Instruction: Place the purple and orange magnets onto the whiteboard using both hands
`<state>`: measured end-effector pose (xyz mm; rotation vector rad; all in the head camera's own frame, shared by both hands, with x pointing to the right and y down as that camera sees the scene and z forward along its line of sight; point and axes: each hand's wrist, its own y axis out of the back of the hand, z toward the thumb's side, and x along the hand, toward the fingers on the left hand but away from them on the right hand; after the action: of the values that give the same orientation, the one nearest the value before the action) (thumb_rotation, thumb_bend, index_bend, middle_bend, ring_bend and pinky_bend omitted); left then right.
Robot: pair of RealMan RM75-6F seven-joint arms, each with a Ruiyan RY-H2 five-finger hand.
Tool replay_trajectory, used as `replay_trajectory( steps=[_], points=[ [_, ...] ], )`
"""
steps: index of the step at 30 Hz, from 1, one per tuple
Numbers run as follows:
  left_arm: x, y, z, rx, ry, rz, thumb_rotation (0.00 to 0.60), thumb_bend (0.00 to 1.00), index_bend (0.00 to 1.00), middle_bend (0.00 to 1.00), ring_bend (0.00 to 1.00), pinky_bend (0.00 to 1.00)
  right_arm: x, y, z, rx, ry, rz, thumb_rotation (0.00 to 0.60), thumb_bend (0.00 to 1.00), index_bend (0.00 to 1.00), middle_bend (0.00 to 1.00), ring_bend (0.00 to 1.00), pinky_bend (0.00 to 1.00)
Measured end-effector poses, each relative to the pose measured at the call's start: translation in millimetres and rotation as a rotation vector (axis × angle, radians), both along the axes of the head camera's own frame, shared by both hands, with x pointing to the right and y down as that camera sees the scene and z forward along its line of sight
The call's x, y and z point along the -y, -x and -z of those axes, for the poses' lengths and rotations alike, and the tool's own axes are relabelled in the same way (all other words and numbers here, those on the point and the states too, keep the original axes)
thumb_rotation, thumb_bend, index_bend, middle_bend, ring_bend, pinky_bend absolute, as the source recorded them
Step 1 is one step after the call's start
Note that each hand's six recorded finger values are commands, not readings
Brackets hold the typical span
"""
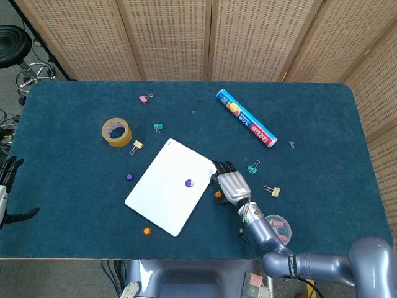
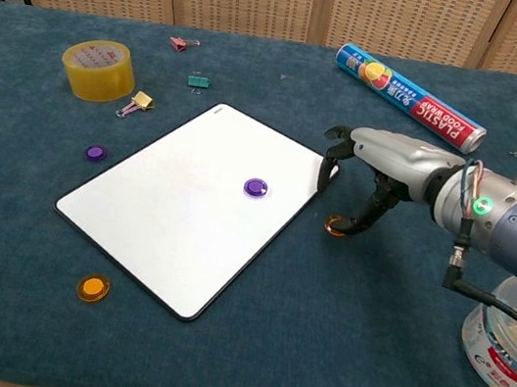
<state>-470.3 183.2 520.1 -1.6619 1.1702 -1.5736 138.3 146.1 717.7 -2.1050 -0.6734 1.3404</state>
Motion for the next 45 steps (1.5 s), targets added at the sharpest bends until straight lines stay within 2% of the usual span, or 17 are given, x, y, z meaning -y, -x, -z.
replay_trajectory(
  steps=[10, 45],
  points=[
    [0.4, 1.2, 0.3, -0.002, 0.001, 0.004, 0.6, 0.0, 0.0, 0.0, 0.0, 0.0, -6.5, 0.1, -12.3, 0.001, 0.022, -0.006, 0.6, 0.28, 0.42, 0.0, 0.0, 0.0],
    [-0.4, -0.8, -1.5, 0.002, 0.006, -0.003, 0.6, 0.0, 0.0, 0.0, 0.0, 0.0, -5.0, -14.0, -27.3, -0.027, 0.065, -0.042, 0.6, 0.28, 0.45, 0.0, 0.0, 0.0]
  ],
)
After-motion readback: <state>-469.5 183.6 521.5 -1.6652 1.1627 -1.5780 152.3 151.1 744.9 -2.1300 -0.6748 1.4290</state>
